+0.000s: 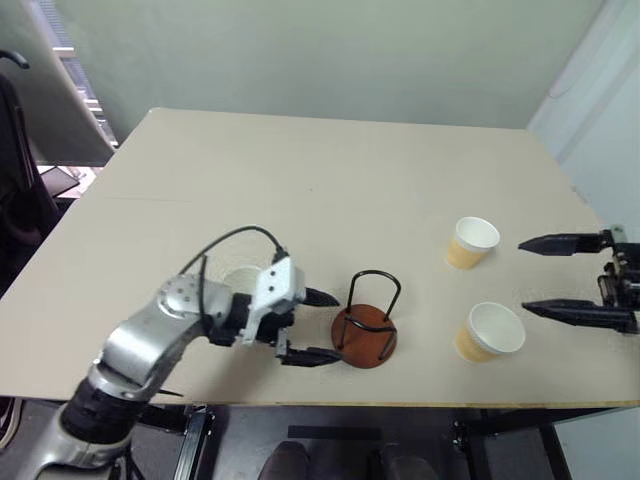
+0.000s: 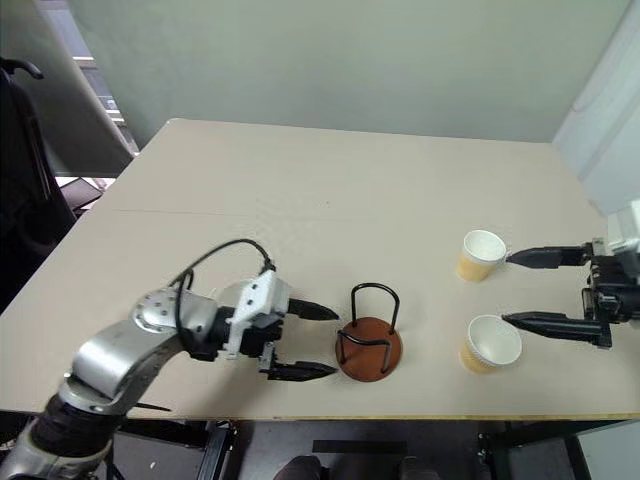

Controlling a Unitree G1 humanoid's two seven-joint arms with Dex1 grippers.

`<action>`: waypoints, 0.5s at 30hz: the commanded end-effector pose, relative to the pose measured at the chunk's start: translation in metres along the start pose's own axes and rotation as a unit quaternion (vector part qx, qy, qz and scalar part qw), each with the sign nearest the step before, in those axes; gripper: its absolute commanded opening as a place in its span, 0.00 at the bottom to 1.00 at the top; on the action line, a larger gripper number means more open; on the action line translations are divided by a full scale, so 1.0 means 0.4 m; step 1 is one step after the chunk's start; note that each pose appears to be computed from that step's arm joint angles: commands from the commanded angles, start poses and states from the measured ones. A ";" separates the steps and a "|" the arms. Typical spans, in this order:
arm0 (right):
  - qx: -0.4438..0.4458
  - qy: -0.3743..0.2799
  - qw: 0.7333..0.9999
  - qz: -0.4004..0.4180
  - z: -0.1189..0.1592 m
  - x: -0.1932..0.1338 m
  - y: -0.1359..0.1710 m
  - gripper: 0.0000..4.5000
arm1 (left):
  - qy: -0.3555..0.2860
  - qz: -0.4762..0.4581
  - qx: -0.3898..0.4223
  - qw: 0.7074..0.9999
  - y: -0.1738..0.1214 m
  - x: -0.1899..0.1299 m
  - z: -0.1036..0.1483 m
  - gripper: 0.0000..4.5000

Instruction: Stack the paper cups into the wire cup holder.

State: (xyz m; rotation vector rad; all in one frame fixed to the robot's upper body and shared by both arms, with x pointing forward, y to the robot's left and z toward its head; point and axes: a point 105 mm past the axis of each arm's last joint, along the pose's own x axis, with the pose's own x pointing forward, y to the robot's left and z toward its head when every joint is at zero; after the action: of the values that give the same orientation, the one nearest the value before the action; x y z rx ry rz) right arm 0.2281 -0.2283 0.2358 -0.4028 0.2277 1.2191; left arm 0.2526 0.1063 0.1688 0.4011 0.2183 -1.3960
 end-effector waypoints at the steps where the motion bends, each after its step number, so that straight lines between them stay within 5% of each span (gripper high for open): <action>1: -0.026 0.051 0.998 0.022 -0.014 0.008 0.017 1.00 | -0.018 0.034 0.036 0.999 0.033 -0.048 0.052 0.99; 15: -0.038 0.199 0.976 0.081 -0.146 0.056 0.056 1.00 | -0.063 0.004 0.021 0.998 -0.043 -0.207 0.137 0.99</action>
State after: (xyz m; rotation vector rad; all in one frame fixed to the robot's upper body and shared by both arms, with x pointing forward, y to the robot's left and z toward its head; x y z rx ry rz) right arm 0.2154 -0.2242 0.1726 -0.6580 0.5516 1.3157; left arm 0.2242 0.1579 0.2375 0.3108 0.1167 -1.4029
